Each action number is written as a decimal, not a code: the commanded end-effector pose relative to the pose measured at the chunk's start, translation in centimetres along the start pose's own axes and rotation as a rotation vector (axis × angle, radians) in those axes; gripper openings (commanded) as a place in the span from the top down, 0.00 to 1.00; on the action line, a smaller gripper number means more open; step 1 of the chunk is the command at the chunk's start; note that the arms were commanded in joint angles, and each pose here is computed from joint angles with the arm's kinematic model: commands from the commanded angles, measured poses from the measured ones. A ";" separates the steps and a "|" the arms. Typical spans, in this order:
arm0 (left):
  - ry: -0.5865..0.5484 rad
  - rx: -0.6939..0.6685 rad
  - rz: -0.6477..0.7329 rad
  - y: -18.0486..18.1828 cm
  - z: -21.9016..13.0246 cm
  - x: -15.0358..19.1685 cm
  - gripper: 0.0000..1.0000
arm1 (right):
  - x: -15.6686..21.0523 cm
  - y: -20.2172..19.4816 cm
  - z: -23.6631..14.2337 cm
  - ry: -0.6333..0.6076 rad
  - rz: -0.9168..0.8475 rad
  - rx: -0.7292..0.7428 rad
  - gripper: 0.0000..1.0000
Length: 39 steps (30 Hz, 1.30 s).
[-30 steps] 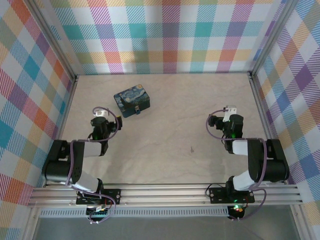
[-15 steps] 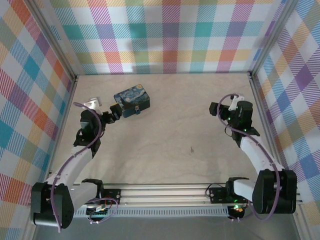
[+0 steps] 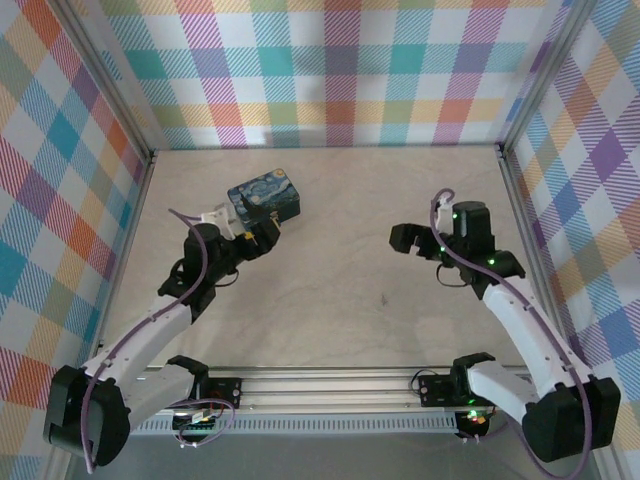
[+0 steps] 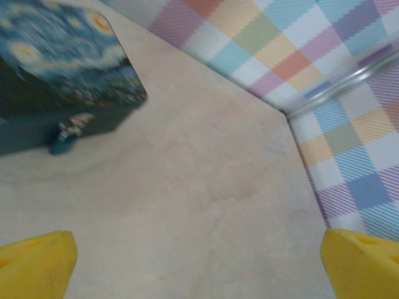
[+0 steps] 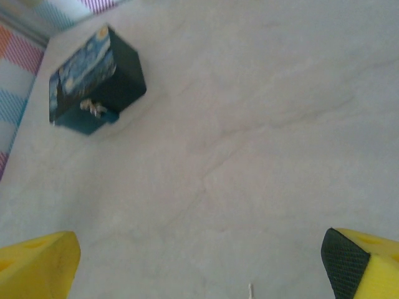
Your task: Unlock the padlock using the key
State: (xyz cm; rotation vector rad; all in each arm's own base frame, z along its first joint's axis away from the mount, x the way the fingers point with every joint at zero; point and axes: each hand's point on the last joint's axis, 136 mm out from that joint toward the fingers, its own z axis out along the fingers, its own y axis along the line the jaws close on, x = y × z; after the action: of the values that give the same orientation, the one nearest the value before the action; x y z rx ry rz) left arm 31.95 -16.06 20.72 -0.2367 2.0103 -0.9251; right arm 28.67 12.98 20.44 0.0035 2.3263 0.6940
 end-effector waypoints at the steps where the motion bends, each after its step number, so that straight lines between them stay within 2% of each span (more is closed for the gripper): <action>1: 0.031 0.072 -0.056 -2.5 0.8 1.0 0.00 | 3.9 -1.3 0.0 0.129 -0.002 0.102 0.00; 5: 0.048 0.096 -0.034 -4.5 1.8 2.2 0.00 | 7.9 -2.1 1.0 0.248 -0.004 0.162 0.00; 9: 0.067 0.110 -0.022 -5.6 3.0 3.1 0.00 | 11.6 -2.8 1.8 0.337 0.015 0.191 0.09; 14: 0.096 0.098 -0.006 -6.0 4.4 4.2 0.00 | 14.5 -3.8 2.6 0.409 0.017 0.228 0.17; 22: 0.106 0.089 0.003 -6.2 5.5 4.9 0.00 | 15.3 -4.3 4.4 0.485 -0.049 0.282 0.25; 26: 0.109 0.076 -0.001 -5.9 5.3 5.4 0.00 | 15.7 -4.1 5.6 0.526 -0.066 0.285 0.38; 32: 0.098 0.058 0.004 -5.4 4.7 5.3 0.00 | 16.3 -4.1 7.0 0.571 -0.092 0.306 0.50; 39: 0.097 0.051 0.021 -5.3 4.2 5.2 0.00 | 16.4 -3.7 8.1 0.565 -0.081 0.305 0.53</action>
State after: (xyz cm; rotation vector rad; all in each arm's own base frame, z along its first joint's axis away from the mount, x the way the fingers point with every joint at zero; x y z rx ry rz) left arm 31.78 -24.68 19.04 -0.1649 2.0855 -1.0023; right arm 20.92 15.97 2.67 -0.1731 2.9744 0.3012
